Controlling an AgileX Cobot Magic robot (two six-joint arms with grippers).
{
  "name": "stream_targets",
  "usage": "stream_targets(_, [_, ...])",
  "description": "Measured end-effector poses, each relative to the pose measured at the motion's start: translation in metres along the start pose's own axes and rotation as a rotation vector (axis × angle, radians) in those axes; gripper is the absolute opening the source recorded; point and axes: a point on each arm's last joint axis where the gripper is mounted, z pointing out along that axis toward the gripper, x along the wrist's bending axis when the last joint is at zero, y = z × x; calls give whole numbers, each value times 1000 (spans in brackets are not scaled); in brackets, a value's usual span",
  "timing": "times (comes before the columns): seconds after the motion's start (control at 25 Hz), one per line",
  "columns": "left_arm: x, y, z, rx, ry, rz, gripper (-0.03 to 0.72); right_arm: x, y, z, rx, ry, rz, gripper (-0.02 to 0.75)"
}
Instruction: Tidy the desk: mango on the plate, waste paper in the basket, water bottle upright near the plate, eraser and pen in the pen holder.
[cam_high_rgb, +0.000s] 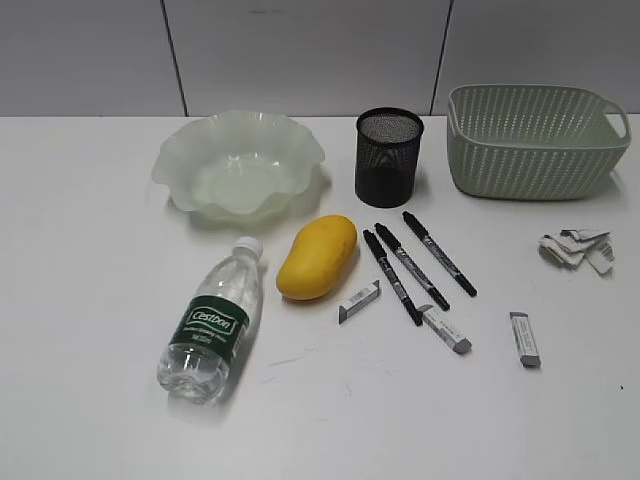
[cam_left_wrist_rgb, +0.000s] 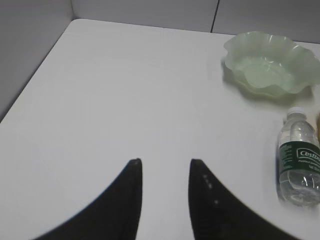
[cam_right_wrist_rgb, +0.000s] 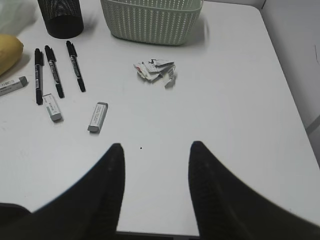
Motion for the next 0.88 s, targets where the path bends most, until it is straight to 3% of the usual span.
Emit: stream_targets(0.88, [0, 0, 0, 0, 0, 0, 237, 0, 0, 0, 0, 0, 0, 347])
